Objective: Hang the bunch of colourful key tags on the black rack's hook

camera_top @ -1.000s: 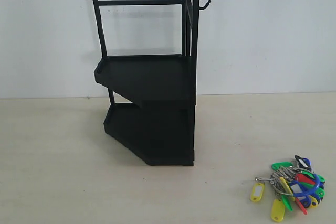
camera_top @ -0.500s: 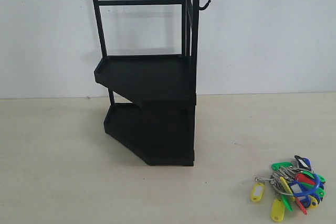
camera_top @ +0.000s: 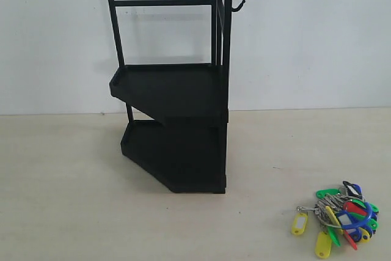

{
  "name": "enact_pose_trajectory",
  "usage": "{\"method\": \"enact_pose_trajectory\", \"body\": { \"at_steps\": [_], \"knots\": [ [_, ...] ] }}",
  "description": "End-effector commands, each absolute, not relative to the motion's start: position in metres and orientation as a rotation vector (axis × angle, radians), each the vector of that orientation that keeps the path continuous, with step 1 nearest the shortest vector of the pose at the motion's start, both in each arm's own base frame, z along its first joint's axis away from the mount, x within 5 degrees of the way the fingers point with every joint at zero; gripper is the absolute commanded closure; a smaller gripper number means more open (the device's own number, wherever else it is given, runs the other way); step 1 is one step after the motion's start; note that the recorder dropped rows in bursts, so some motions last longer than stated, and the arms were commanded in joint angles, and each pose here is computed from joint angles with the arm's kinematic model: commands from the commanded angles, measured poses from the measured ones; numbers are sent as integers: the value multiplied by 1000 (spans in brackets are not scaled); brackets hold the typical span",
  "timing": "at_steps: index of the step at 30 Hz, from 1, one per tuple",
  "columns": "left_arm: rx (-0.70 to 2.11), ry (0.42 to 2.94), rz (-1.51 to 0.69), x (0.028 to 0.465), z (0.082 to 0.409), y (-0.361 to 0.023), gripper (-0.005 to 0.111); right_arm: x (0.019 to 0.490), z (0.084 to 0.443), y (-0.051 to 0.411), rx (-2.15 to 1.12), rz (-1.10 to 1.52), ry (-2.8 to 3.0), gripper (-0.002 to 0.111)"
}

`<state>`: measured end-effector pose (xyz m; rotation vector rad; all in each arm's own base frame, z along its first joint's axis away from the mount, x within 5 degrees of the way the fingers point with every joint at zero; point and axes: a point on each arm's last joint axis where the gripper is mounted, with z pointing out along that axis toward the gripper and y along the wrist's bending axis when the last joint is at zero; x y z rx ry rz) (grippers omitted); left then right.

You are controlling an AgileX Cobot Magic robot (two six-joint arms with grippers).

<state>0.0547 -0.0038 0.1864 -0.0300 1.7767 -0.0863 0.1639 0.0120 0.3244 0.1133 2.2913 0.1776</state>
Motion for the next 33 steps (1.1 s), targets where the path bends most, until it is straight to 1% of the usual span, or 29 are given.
{"method": "enact_pose_trajectory", "body": {
  "at_steps": [1, 5, 9, 11, 13, 14, 18, 20, 27, 33],
  "knots": [
    [-24, 1766, -79, 55, 188, -4, 102, 181, 303, 12, 115, 158, 2467, 108],
    [-24, 1766, -79, 55, 188, -4, 102, 196, 286, 12, 128, 151, 2562, 108],
    [-24, 1766, -79, 55, 188, -4, 102, 212, 265, 12, 253, 168, 2650, 108],
    [-24, 1766, -79, 55, 188, -4, 102, 218, 255, 12, 318, 161, 2688, 106],
    [-24, 1766, -79, 55, 188, -4, 102, 225, 247, 12, 375, 165, 2707, 99],
    [-24, 1766, -79, 55, 188, -4, 102, 229, 243, 12, 390, 164, 2710, 93],
    [-24, 1766, -79, 55, 188, -4, 102, 240, 232, 12, 414, 166, 2700, 61],
    [-24, 1766, -79, 55, 188, -4, 102, 245, 226, 11, 448, 160, 2694, 55],
    [-24, 1766, -79, 55, 188, -4, 102, 257, 212, 3, 513, 93, 2680, 55],
    [-24, 1766, -79, 55, 188, -4, 102, 260, 199, -18, 587, 49, 2719, 55]
  ]
}}
